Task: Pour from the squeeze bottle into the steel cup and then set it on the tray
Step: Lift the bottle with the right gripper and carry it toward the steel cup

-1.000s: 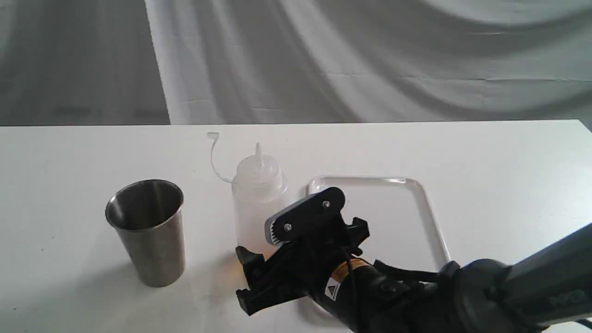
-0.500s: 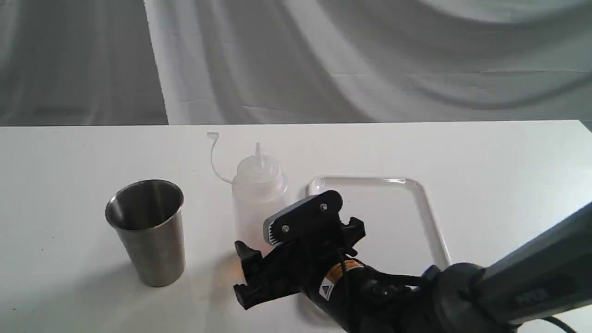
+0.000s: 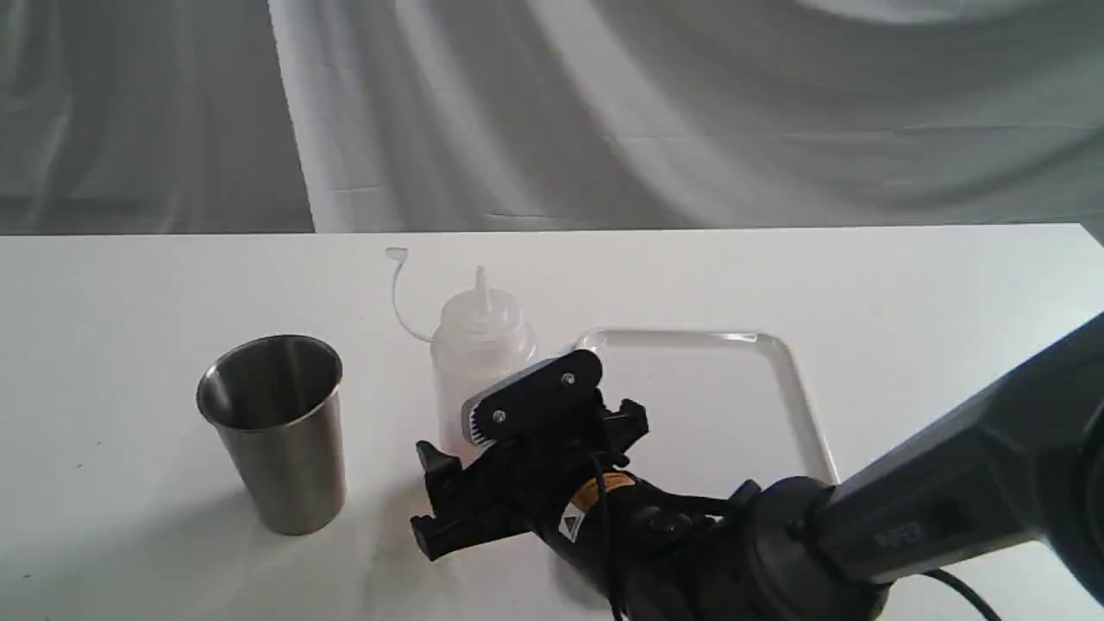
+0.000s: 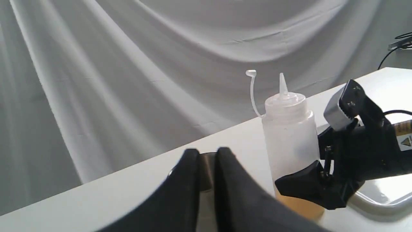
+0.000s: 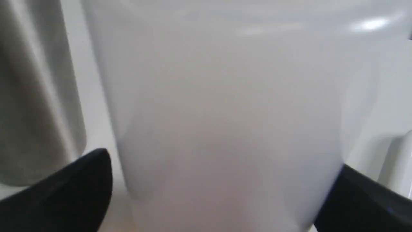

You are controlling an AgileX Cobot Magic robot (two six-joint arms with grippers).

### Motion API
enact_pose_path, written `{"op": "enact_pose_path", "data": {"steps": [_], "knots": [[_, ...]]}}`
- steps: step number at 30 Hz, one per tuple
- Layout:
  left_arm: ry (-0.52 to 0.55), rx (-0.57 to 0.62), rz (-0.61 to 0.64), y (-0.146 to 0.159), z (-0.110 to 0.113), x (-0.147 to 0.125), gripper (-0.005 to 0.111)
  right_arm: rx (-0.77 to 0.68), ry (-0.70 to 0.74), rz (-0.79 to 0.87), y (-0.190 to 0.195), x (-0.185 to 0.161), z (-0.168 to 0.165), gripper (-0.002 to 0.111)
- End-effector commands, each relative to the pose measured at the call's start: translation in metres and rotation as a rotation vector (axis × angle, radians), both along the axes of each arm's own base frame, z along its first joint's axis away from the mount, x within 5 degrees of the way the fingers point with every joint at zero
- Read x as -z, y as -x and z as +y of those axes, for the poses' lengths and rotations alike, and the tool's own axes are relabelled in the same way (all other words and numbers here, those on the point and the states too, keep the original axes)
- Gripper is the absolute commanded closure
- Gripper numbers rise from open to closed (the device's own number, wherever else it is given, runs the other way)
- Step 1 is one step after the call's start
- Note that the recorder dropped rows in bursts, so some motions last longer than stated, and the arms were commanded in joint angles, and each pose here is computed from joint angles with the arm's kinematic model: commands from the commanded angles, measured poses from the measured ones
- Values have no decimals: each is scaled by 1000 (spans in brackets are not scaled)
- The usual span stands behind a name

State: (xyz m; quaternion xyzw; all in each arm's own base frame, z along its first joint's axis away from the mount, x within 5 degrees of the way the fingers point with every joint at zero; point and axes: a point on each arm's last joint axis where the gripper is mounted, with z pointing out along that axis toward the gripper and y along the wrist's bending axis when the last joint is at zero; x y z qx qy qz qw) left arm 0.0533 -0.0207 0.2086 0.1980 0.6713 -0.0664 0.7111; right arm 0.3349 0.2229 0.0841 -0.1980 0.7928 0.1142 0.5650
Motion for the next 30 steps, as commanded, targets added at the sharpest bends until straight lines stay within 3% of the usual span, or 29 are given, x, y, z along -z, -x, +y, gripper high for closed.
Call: {"op": "enact_pose_path", "data": {"steps": [1, 9, 18, 21, 30], "knots": [[1, -1, 6, 0, 0, 1, 98, 15, -1, -5, -3, 0, -3, 28], [1, -1, 6, 0, 0, 1, 98, 43, -16, -10, -4, -1, -5, 32], [1, -1, 6, 0, 0, 1, 98, 46, -27, -22, -5, -6, -4, 66], [1, -1, 6, 0, 0, 1, 98, 43, -44, -49, -5, -20, -4, 72], [1, -1, 6, 0, 0, 1, 98, -9, 59, -116, -5, -69, -9, 73]]}}
